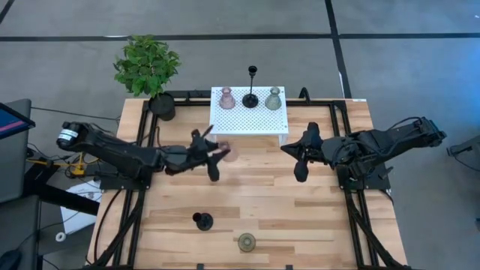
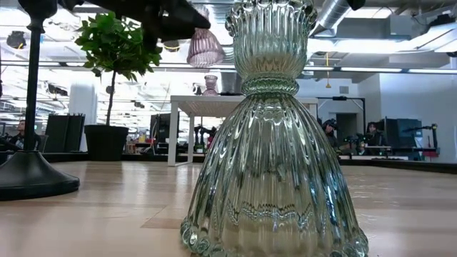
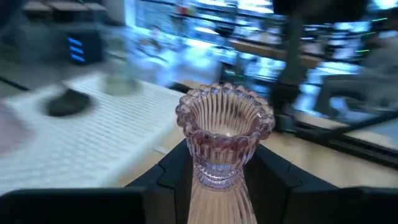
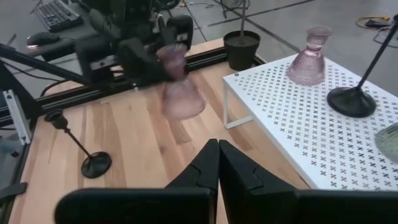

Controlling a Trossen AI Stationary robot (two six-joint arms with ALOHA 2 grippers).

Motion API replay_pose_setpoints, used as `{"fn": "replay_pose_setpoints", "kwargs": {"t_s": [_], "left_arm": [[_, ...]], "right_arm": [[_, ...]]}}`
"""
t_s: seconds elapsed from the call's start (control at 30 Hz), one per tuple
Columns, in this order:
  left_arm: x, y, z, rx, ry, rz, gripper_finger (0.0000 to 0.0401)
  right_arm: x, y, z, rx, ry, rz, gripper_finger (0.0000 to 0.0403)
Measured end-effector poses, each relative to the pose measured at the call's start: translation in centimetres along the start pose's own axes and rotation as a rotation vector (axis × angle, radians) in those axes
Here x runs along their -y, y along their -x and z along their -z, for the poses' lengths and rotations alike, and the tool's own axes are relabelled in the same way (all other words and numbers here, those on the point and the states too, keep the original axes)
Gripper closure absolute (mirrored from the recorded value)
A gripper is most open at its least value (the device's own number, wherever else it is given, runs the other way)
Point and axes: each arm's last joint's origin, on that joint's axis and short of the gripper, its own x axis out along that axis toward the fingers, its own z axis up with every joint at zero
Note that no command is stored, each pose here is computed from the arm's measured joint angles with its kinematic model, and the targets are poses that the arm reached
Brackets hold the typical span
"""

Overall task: Pick & Place candle stick holders
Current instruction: Put the pink candle holder on the shelf

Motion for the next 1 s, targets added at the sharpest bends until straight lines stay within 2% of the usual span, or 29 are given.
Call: {"fn": "replay_pose_setpoints", "kwargs": {"t_s": [0.13,0.4,0.57,0.7,1.0], "left_arm": [[-0.4,-0.3,-1.6,0.047,-0.077,-0.123,0.0285],[-1.9,-1.6,-4.7,0.083,-0.187,-0.260,0.0285],[-3.9,-2.6,-4.6,0.058,-0.194,-0.325,0.0285],[-5.1,-3.9,-3.9,0.026,-0.168,-0.297,0.0285],[-7.0,-6.4,-1.9,-0.050,-0.154,-0.322,0.0285]], "right_arm": [[0.0,0.0,0.0,0.001,0.000,0.002,0.0403],[0.0,0.0,0.0,0.002,0.000,0.004,0.0403],[0.0,0.0,0.0,0.002,0.000,0.004,0.0403],[0.0,0.0,0.0,0.001,0.000,0.004,0.0403],[0.1,0.0,0.1,-0.011,0.009,0.008,0.0403]]}}
